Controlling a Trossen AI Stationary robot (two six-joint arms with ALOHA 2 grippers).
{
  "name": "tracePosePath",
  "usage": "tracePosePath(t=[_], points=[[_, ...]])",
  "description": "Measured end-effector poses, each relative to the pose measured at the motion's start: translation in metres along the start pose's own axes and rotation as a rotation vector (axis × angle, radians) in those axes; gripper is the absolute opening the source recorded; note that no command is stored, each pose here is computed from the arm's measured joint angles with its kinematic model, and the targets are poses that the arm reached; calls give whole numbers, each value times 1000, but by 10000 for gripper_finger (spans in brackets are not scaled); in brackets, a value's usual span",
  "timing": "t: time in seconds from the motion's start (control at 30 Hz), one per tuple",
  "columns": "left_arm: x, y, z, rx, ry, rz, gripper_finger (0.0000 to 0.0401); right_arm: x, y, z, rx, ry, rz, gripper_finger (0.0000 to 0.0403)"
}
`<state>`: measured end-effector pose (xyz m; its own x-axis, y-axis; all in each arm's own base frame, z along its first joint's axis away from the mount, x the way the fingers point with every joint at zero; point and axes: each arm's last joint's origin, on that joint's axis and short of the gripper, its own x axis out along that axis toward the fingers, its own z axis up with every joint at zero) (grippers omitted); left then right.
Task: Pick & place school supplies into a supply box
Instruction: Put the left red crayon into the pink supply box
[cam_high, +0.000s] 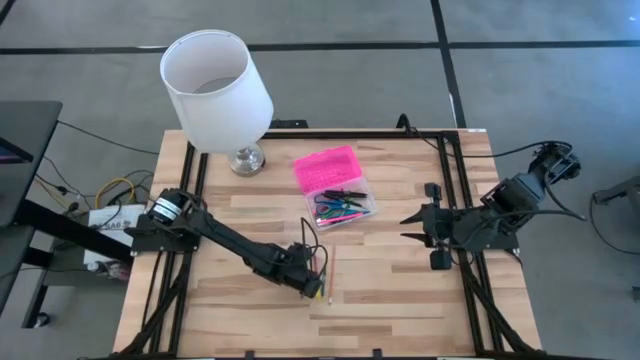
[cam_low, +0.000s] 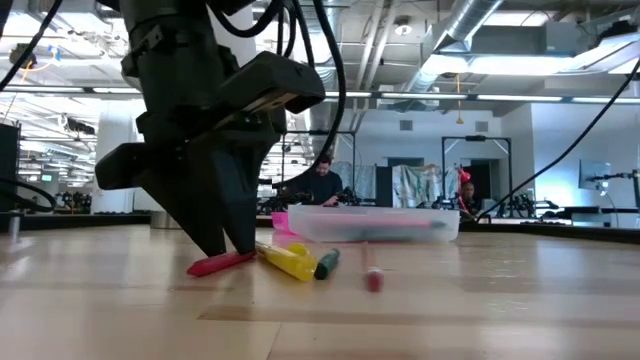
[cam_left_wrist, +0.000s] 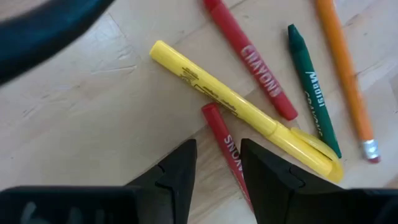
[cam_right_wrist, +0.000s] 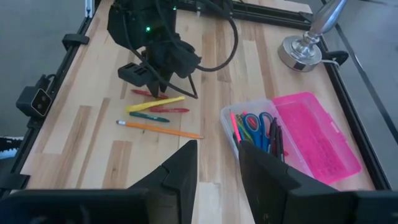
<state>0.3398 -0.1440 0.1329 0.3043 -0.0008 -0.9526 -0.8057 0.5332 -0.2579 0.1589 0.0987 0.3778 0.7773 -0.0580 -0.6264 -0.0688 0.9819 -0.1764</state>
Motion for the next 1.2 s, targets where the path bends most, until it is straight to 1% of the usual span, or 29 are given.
tracePosePath(t=[0.57,0.8,1.2], points=[[-1,3,-5,-18,137,24,95,0,-1,-2,-12,17,-5,111],[-8,5,-7,61,209,107,93,0,0,-2,-12,17,-4,111],[-12,16,-11,135,316,203,93,0,0,-2,-4,16,-4,111]])
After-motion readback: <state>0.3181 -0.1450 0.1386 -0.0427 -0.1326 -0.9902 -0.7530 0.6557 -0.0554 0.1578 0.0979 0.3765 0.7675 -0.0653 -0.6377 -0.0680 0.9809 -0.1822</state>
